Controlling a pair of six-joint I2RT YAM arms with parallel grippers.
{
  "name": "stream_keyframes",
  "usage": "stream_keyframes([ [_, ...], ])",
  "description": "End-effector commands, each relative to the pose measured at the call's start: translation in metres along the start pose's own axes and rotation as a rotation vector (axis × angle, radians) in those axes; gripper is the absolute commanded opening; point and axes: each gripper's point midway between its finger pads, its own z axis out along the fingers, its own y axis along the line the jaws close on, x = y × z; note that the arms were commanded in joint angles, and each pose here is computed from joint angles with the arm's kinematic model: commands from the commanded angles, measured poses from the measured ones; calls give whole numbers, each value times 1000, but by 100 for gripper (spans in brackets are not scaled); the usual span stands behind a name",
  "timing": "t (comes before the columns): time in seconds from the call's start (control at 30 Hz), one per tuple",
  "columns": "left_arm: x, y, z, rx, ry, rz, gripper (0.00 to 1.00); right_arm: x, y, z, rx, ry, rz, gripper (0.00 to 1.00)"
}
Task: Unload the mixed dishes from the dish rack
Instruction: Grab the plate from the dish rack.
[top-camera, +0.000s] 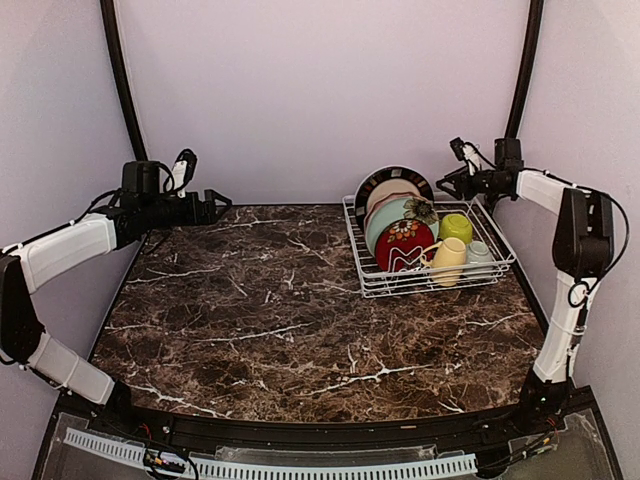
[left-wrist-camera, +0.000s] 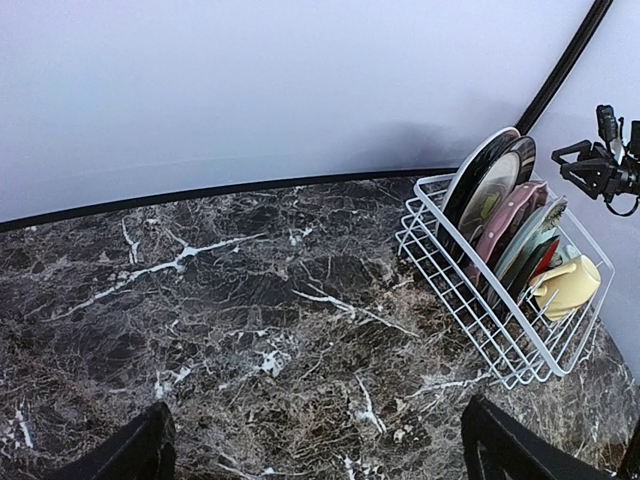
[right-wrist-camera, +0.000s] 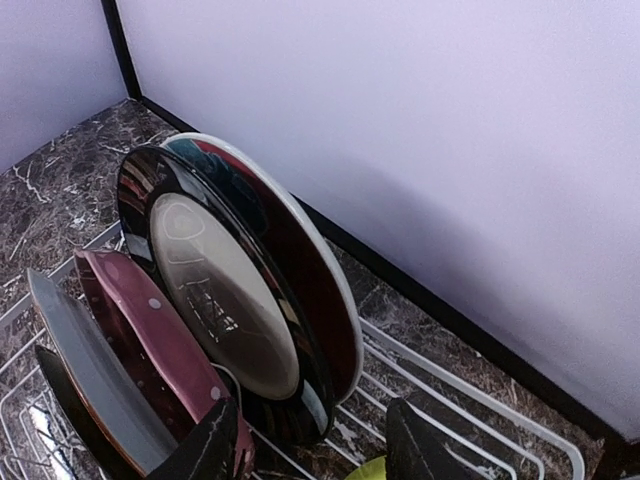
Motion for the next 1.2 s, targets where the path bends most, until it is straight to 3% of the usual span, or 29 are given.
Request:
stream_keyframes([
  [0.0, -7, -2, -7, -7, -42, 56, 99, -8, 9, 1, -132, -51, -103, 49],
  [0.23, -7, 1, -7, -26, -44, 82, 99, -4, 14, 10, -247, -64, -107, 48],
  [0.53, -2, 3, 0, -26, -25, 87, 99, 4, 2, 33, -273, -72, -72, 43],
  [0.87, 2, 9, 4, -47, -5, 92, 99, 7, 15, 43, -336, -83, -71, 26],
  [1.17, 3, 10, 6, -47, 2, 91, 99, 11, 32, 40, -367, -65, -90, 18],
])
